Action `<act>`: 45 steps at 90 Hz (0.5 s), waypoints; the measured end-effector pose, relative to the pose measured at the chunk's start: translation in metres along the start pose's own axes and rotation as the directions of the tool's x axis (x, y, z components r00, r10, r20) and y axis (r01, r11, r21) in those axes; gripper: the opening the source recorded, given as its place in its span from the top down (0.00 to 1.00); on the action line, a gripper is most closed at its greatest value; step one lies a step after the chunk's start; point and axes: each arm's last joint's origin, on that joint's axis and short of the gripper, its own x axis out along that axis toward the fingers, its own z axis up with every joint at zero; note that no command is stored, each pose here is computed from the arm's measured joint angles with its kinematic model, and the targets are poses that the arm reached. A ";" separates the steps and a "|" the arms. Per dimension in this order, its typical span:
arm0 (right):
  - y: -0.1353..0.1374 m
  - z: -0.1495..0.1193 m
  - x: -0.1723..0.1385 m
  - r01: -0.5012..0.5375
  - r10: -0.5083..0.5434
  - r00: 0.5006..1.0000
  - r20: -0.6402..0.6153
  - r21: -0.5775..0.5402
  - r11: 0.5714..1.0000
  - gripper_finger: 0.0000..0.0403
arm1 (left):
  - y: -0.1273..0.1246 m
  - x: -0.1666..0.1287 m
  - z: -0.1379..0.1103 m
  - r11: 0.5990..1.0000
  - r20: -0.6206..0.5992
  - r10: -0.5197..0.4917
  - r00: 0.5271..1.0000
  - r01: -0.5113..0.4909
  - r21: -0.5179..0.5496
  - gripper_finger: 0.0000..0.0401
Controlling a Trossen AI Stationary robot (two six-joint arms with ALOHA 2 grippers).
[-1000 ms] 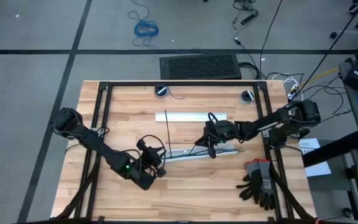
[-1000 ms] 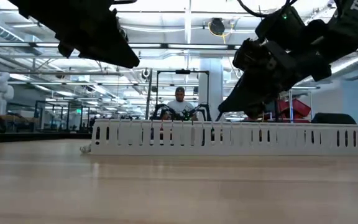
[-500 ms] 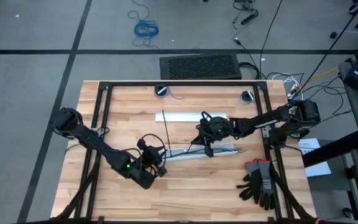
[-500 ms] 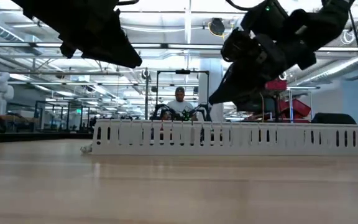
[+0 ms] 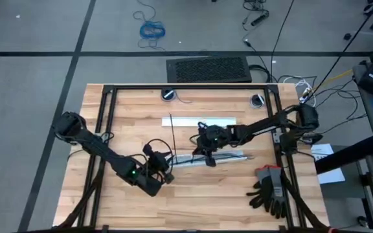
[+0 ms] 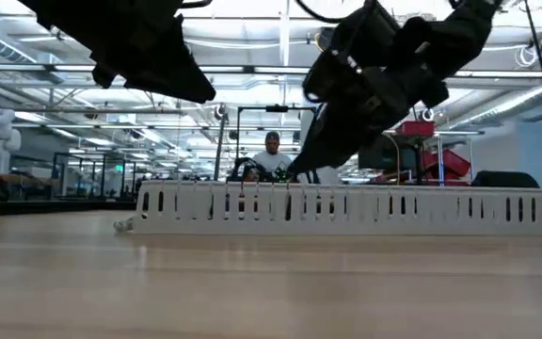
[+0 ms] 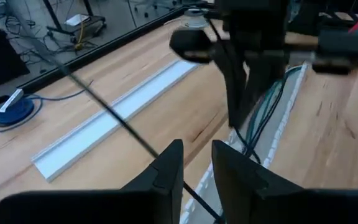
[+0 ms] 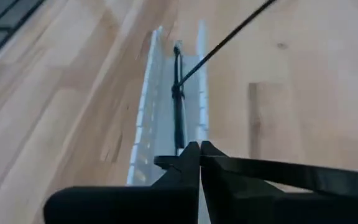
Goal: Ziptie cables
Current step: Put the cable wires on the cable white duct tray
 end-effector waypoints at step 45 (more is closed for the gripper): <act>0.000 0.015 -0.001 0.039 -0.043 0.995 -0.095 -0.051 0.998 1.00 | -0.002 -0.003 -0.002 1.000 -0.018 -0.026 1.000 0.026 0.006 0.79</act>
